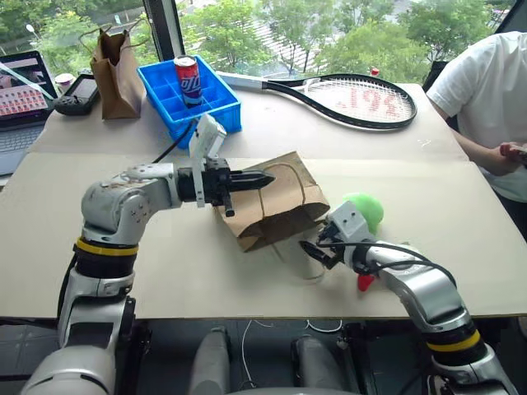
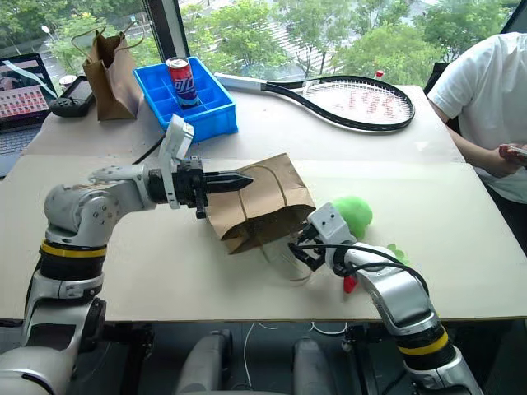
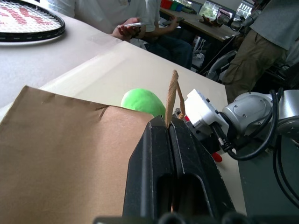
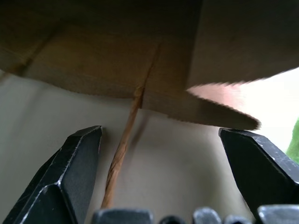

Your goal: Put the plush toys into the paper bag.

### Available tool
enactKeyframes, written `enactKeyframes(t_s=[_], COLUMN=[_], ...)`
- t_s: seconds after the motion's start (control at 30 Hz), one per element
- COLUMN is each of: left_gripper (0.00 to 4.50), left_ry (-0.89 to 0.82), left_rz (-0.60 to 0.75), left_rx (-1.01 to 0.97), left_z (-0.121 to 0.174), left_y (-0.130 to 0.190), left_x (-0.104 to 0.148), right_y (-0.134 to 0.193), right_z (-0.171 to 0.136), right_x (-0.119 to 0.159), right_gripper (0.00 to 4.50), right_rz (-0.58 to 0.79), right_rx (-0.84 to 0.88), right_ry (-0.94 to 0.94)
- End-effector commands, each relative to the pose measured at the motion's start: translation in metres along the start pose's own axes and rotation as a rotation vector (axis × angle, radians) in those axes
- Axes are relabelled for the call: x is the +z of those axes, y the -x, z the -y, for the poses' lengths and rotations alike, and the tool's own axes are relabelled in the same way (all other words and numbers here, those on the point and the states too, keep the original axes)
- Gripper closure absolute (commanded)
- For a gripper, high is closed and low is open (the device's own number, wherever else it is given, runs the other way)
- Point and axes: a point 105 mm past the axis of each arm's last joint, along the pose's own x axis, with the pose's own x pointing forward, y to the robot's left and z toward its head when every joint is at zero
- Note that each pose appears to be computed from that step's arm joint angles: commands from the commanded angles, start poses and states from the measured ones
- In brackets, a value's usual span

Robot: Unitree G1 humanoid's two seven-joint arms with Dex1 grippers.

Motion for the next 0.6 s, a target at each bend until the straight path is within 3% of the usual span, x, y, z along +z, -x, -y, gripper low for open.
enactKeyframes(t_s=[0.03, 0.27, 0.4, 0.6], left_gripper=[4.50, 4.50, 4.50, 4.50], left_ry=[-0.063, -0.055, -0.057, -0.072], left_rz=[0.014, 0.019, 0.047, 0.082], left_rx=[-0.013, -0.005, 0.002, -0.004], left_z=[0.009, 0.005, 0.003, 0.005], left_y=[-0.007, -0.016, -0.012, -0.014], left_x=[0.004, -0.001, 0.009, 0.023], right_y=[0.020, 0.030, 0.054, 0.057], right_z=[0.013, -0.007, 0.029, 0.089], right_x=[0.021, 0.045, 0.066, 0.050], right_gripper=[0.07, 0.07, 0.07, 0.07], right_rz=[0.094, 0.179, 0.275, 0.164], right_rx=[-0.029, 0.114, -0.007, -0.236], right_ry=[-0.053, -0.182, -0.210, -0.146])
